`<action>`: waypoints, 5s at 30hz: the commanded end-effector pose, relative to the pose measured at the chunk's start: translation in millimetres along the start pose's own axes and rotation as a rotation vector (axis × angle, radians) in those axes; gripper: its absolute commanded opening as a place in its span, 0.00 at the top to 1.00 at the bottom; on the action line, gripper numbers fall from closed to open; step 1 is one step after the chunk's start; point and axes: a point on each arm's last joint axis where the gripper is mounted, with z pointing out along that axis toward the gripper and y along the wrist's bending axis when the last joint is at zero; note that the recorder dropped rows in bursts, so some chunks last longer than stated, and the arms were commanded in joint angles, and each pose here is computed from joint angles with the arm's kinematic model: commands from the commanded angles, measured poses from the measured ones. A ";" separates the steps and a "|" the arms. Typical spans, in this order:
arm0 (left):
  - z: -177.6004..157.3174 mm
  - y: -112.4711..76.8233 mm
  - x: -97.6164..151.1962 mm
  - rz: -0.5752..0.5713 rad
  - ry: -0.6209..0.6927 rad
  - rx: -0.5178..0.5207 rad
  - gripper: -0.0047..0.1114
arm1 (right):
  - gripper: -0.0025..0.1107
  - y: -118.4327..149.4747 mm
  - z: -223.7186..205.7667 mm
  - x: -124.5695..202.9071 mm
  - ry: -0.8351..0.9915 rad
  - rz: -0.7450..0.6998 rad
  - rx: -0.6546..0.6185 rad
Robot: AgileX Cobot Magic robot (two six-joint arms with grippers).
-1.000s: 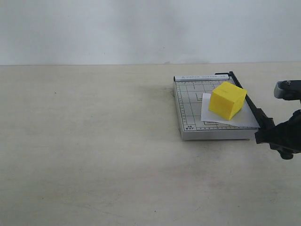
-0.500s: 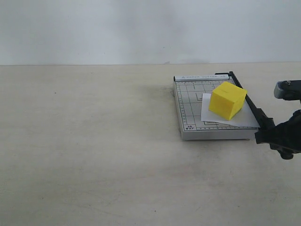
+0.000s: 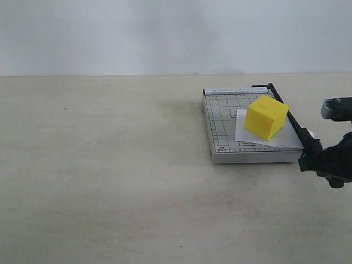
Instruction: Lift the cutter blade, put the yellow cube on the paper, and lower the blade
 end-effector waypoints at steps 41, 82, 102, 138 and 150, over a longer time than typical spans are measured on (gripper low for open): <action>0.0 -0.8 1.1 -0.002 0.006 0.000 0.92 | 0.95 -6.5 11.6 4.0 -0.005 -0.036 0.031; 0.0 -0.8 1.1 -0.002 0.006 0.000 0.92 | 0.94 6.1 -172.9 6.4 -0.705 0.000 0.029; 0.0 -0.6 0.8 -0.002 0.002 -0.002 0.92 | 0.98 17.8 -226.9 118.8 -1.151 0.007 -0.017; 0.0 -0.6 0.8 -0.002 0.002 -0.002 0.92 | 0.98 11.3 -136.4 148.4 -0.864 0.092 -0.003; 0.0 -0.6 0.8 -0.002 0.002 -0.002 0.92 | 0.98 11.3 -136.3 148.5 -0.862 0.086 0.000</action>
